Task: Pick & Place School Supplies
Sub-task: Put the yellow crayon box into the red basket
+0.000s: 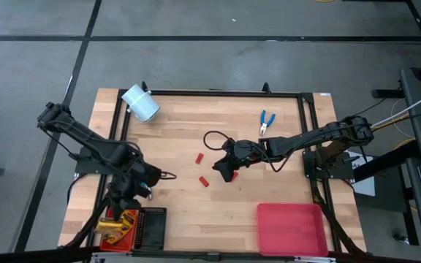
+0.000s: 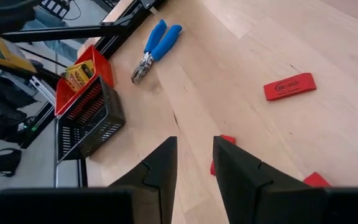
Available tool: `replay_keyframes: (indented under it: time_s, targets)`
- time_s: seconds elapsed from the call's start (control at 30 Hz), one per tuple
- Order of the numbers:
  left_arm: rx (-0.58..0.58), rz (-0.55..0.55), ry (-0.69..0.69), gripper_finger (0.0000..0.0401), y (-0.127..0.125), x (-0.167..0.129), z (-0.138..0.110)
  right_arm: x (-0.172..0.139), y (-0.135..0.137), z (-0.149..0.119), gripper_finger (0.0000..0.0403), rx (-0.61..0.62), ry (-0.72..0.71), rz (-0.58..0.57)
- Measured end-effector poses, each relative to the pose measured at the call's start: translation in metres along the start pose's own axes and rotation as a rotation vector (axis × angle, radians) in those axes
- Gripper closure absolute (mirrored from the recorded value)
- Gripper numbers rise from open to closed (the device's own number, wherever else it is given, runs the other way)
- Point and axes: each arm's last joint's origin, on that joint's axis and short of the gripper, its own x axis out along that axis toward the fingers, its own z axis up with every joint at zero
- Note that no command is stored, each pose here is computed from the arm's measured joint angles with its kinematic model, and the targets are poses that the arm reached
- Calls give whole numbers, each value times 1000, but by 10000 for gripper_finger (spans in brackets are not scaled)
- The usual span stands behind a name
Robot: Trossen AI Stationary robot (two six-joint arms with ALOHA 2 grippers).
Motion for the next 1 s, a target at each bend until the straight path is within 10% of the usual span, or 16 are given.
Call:
replay_keyframes:
  time_s: [1.0]
  targets:
    - [-190,-85,-53,400,32,9,45,0,-15,4,295,-199,95,-21]
